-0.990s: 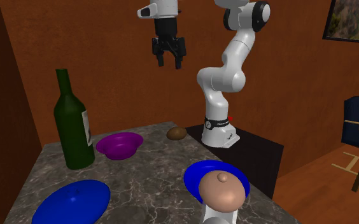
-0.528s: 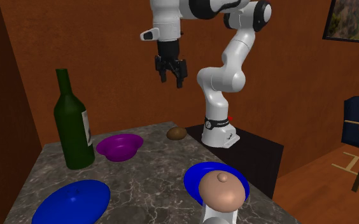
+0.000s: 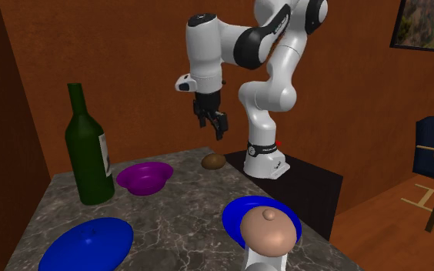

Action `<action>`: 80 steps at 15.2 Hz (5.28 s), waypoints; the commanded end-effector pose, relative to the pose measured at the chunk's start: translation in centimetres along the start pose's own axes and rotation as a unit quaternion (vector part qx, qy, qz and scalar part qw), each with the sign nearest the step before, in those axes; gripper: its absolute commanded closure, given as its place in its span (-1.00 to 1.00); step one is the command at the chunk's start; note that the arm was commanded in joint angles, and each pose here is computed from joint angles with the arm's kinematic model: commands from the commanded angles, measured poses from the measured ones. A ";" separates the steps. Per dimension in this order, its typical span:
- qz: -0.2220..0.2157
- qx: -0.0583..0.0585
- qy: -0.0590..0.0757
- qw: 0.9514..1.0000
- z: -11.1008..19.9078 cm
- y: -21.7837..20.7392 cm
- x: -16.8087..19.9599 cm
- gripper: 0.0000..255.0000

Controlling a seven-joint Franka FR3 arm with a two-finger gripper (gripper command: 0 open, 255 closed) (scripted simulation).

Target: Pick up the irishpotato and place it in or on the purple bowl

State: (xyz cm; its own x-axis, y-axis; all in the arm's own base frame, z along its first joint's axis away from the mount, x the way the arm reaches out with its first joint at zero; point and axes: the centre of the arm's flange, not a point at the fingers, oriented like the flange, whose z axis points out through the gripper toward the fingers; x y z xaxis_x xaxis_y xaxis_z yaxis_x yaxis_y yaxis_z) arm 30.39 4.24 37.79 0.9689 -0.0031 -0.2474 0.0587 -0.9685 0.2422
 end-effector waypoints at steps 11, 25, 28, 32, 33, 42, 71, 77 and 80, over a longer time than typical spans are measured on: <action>0.040 -0.041 -0.031 0.998 11.7 -2.5 1.9 -1.00; 0.040 -0.041 -0.031 0.998 13.1 -2.3 1.8 1.00; 0.040 -0.041 -0.031 0.998 13.1 -2.3 1.8 1.00; 0.040 -0.041 -0.031 0.998 13.1 -2.3 1.8 1.00; 0.040 -0.041 -0.031 0.998 12.6 -2.2 1.7 1.00; 0.040 -0.041 -0.031 0.998 8.1 -1.1 0.5 1.00; 0.040 -0.041 -0.031 0.998 -2.4 4.3 17.8 1.00; 0.040 -0.041 -0.031 0.998 -2.0 4.9 22.9 1.00; 0.040 -0.041 -0.031 0.998 -0.5 4.5 23.3 1.00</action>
State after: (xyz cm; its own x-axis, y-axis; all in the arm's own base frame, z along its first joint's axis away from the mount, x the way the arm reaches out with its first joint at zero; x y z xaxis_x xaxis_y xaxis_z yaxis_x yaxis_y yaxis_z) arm 53.31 -0.11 33.99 0.9547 -0.0975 -0.2813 0.0040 -0.9406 0.3394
